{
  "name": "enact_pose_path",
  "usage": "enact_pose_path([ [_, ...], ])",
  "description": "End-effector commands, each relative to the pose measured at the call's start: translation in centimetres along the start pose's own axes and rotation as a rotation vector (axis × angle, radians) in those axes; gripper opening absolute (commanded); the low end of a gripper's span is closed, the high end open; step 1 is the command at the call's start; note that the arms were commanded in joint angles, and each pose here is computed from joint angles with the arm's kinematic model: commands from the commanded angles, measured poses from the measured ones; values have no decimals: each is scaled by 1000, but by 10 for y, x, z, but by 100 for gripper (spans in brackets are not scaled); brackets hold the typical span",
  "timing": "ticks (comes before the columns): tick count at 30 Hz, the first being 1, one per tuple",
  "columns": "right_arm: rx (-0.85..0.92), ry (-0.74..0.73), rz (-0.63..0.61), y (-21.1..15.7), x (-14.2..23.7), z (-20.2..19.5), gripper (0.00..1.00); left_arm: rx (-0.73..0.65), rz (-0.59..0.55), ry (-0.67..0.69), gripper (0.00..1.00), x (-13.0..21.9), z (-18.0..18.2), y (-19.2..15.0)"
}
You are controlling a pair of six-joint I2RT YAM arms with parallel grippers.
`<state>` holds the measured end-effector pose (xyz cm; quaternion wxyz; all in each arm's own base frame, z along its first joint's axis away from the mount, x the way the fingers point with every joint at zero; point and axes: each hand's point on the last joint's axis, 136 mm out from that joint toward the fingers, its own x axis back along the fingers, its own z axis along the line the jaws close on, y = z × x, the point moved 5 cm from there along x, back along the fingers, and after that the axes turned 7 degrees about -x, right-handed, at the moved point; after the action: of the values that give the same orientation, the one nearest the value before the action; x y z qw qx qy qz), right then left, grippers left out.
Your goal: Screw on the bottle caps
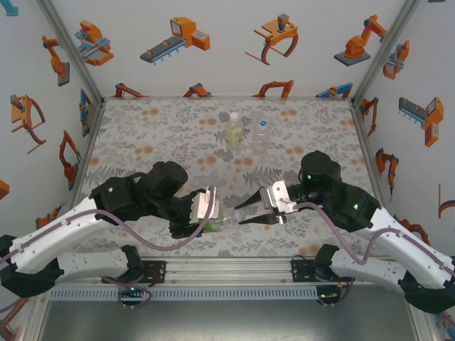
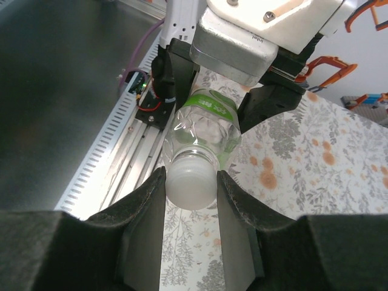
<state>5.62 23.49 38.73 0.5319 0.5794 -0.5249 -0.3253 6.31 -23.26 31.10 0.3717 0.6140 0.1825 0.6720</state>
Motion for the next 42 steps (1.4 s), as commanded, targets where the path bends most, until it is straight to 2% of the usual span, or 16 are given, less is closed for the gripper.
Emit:
enact_pose_path([
  [1,50,-45,36,3,2,-4,0,-62,-183,29,0,16,8,39],
  [13,93,58,-35,11,1,9,0,39,-174,-1,0,4,14,43],
  [18,68,74,-16,4,0,12,0,-3,-213,-16,0,10,10,48],
  [24,-8,33,-38,9,1,9,0,-43,-241,34,0,19,11,50],
  [30,-256,-101,-148,5,2,-4,0,-64,-305,117,0,26,16,54],
  [35,-497,-285,-208,0,10,-22,0,-51,-325,178,0,26,24,57],
  [38,-681,-409,-201,-10,14,-35,0,-45,-311,200,0,24,30,58],
  [42,-1027,-632,-216,-31,25,-55,0,-36,-318,255,0,24,40,62],
])
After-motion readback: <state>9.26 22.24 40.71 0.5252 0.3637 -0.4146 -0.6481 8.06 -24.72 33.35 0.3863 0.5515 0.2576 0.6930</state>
